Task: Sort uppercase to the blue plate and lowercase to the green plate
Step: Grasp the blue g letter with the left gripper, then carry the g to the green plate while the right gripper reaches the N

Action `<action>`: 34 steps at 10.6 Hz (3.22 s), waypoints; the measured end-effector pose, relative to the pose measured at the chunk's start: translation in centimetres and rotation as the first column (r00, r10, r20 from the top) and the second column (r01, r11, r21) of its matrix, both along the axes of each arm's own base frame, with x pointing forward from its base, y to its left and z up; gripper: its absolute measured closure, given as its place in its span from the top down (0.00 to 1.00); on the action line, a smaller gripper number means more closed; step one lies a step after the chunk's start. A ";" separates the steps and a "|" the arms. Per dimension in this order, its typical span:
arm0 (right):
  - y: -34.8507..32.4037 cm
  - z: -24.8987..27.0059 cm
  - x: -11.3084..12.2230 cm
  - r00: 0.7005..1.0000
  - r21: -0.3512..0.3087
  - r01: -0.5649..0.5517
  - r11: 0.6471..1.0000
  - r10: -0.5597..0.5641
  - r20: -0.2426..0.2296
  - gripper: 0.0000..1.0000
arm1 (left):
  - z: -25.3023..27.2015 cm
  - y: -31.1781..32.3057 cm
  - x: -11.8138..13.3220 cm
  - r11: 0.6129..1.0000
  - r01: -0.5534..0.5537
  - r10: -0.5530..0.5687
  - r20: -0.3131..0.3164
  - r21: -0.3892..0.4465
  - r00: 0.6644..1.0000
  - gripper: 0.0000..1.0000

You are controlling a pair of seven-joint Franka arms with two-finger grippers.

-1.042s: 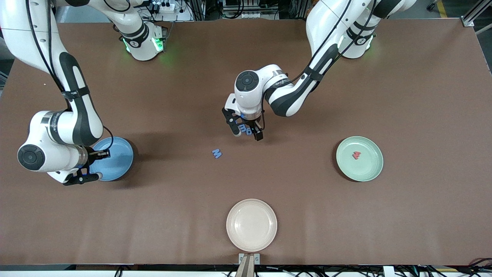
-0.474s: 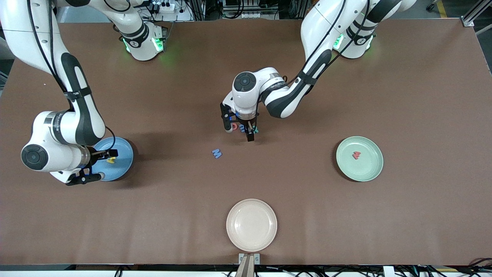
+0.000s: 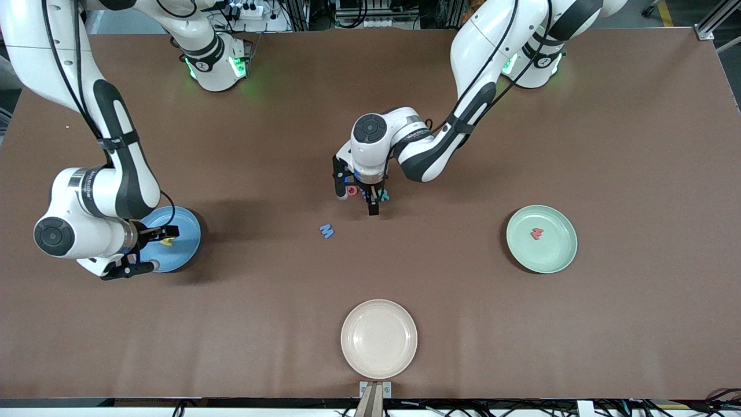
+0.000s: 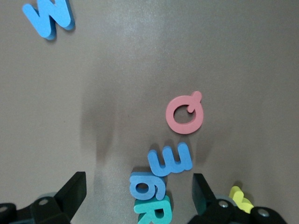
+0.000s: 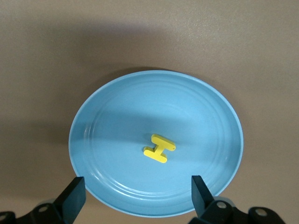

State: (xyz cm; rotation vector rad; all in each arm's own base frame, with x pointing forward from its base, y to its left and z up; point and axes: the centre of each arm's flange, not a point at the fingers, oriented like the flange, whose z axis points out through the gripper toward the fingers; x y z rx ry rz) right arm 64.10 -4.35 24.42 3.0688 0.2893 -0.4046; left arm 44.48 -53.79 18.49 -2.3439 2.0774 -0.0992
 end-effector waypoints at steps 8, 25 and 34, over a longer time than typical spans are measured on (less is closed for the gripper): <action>0.1 -0.4 0.0 1.000 0.001 -0.002 1.000 0.002 -0.003 1.00 | -0.6 0.4 0.2 1.000 0.011 -0.011 -0.005 0.009 1.000 1.00; 2.2 -0.6 0.1 0.999 0.005 -0.034 0.999 0.034 -0.003 1.00 | -1.5 0.5 -0.2 1.000 0.017 -0.016 -0.018 0.020 1.000 0.63; 2.4 -0.9 0.0 0.999 0.010 -0.032 0.999 0.032 -0.006 1.00 | 1.8 2.9 2.8 0.996 -0.046 0.048 -0.025 0.074 0.999 0.37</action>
